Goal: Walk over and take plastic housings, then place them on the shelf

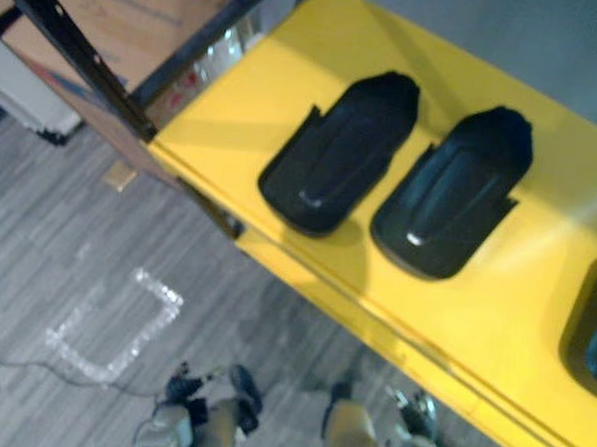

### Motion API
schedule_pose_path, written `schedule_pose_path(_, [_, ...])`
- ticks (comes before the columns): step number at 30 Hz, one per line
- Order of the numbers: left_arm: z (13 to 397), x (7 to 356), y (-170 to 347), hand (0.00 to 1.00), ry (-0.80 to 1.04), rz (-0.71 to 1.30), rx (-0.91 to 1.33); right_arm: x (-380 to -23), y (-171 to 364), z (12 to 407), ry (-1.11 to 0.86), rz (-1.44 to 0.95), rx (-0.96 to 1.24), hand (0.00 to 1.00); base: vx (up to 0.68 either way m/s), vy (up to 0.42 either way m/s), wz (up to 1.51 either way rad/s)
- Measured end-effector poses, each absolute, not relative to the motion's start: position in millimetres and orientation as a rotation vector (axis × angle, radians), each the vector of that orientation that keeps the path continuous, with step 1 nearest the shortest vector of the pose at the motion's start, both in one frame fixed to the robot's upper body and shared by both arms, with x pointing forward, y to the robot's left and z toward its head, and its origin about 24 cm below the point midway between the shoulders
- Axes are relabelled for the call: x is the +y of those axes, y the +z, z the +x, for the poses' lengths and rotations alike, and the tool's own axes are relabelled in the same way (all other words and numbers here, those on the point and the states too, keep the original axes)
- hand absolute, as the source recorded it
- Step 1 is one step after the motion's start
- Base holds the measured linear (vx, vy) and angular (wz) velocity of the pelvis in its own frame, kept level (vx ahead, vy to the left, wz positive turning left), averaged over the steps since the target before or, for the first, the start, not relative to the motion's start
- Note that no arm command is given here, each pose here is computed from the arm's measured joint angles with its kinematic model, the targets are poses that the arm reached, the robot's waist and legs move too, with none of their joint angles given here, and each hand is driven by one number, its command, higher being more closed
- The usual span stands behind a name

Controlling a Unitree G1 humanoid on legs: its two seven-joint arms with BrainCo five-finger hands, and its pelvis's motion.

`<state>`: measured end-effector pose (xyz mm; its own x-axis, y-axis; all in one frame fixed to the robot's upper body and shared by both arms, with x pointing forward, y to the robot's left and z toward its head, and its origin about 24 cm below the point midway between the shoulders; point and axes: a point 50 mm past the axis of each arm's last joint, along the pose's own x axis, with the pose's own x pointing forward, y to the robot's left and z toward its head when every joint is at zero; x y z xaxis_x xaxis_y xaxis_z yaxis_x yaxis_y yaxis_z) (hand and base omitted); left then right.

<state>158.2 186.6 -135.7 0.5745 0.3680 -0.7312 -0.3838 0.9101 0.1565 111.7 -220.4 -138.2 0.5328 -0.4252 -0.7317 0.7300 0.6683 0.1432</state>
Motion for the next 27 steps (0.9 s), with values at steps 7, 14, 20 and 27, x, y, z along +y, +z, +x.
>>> schedule_pose_path(7, [143, 186, -144, 0.00, 0.433, 0.006, 0.910, -253, -140, 57, -1.294, 0.585, 0.683, 0.00, 0.05, 0.035, -0.55])
schedule_pose_path(14, [155, 198, -139, 0.00, 0.393, 0.056, 0.896, -309, -112, -33, -2.075, 0.553, 0.429, 0.00, -0.05, 0.023, -0.33])
schedule_pose_path(20, [134, 210, -149, 0.00, 0.392, 0.087, 1.002, -392, -16, -83, -2.451, 0.306, -0.216, 0.00, -0.12, 0.006, -0.22])
schedule_pose_path(27, [81, 226, -161, 0.00, 0.419, 0.126, 1.168, -424, 147, -46, -2.121, -0.223, -1.106, 0.00, -0.10, -0.042, -0.12])
